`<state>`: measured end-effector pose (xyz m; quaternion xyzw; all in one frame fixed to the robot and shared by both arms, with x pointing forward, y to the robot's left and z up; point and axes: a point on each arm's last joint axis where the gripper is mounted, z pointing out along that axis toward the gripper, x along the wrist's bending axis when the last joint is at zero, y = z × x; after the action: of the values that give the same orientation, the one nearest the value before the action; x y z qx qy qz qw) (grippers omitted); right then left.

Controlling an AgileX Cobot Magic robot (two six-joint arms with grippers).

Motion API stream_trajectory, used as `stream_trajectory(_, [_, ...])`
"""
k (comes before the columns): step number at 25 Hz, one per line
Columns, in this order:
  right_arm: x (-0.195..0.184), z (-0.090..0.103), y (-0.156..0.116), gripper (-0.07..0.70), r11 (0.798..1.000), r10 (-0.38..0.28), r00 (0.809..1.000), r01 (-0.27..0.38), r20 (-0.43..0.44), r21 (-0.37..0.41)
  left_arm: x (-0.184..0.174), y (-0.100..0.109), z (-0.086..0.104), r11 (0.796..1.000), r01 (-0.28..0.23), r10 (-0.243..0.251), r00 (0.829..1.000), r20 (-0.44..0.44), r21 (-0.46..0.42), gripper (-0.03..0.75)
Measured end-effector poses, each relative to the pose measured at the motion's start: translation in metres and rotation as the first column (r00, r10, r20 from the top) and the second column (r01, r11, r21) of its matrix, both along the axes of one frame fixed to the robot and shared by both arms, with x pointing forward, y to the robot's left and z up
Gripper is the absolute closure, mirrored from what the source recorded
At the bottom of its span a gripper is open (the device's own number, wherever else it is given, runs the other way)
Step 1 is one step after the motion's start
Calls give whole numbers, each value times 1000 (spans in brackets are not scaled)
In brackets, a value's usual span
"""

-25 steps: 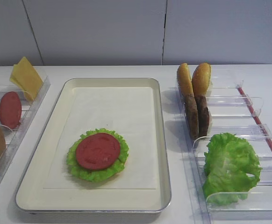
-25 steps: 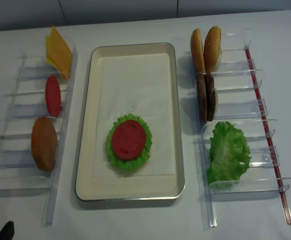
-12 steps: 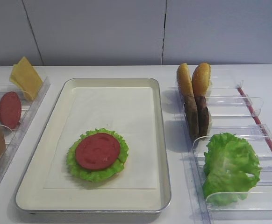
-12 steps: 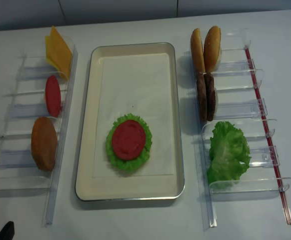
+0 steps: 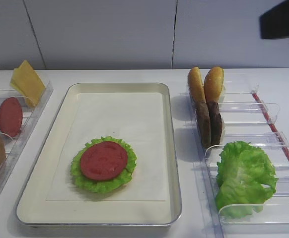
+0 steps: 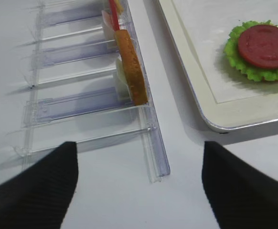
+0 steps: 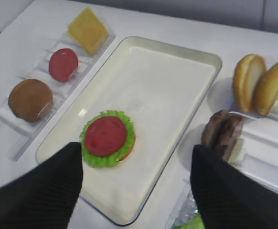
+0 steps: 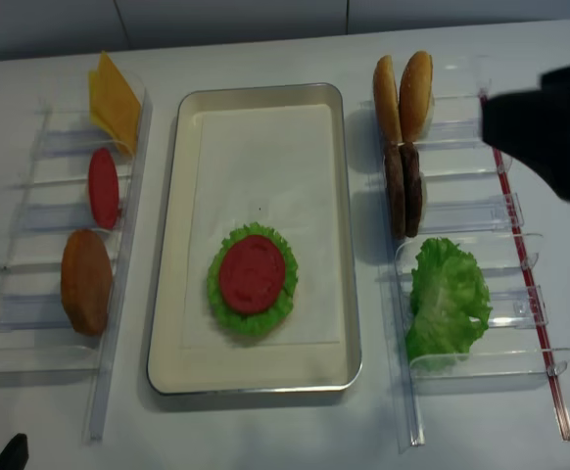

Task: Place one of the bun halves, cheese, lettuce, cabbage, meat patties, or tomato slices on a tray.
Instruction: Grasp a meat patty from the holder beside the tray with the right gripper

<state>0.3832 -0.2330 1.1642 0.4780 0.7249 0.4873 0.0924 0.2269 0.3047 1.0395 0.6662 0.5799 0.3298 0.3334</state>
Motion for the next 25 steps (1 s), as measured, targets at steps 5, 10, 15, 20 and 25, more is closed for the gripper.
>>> stream_trajectory(5, [49, -13, 32, 119, 989, 147, 969, -148, -197, 9, 0, 0, 0, 1000, 0, 0, 1000, 0, 0, 209])
stream_trajectory(10, [82, -28, 75, 119, 970, 179, 936, -220, -303, -107, 0, 0, 0, 1000, 0, 0, 1000, 0, 0, 209])
stream_trajectory(15, [114, -50, 95, 119, 954, 8, 919, -125, -393, -273, 0, 0, 0, 1000, 0, 0, 1000, 0, 0, 209])
stream_trajectory(20, [138, -78, 98, 119, 929, -127, 875, -61, -468, -366, 0, 0, 0, 1000, 0, 0, 1000, 0, 0, 209])
stream_trajectory(25, [151, -99, 104, 119, 926, -196, 836, -14, -512, -378, 0, 0, 0, 1000, 0, 0, 1000, 2, 0, 209])
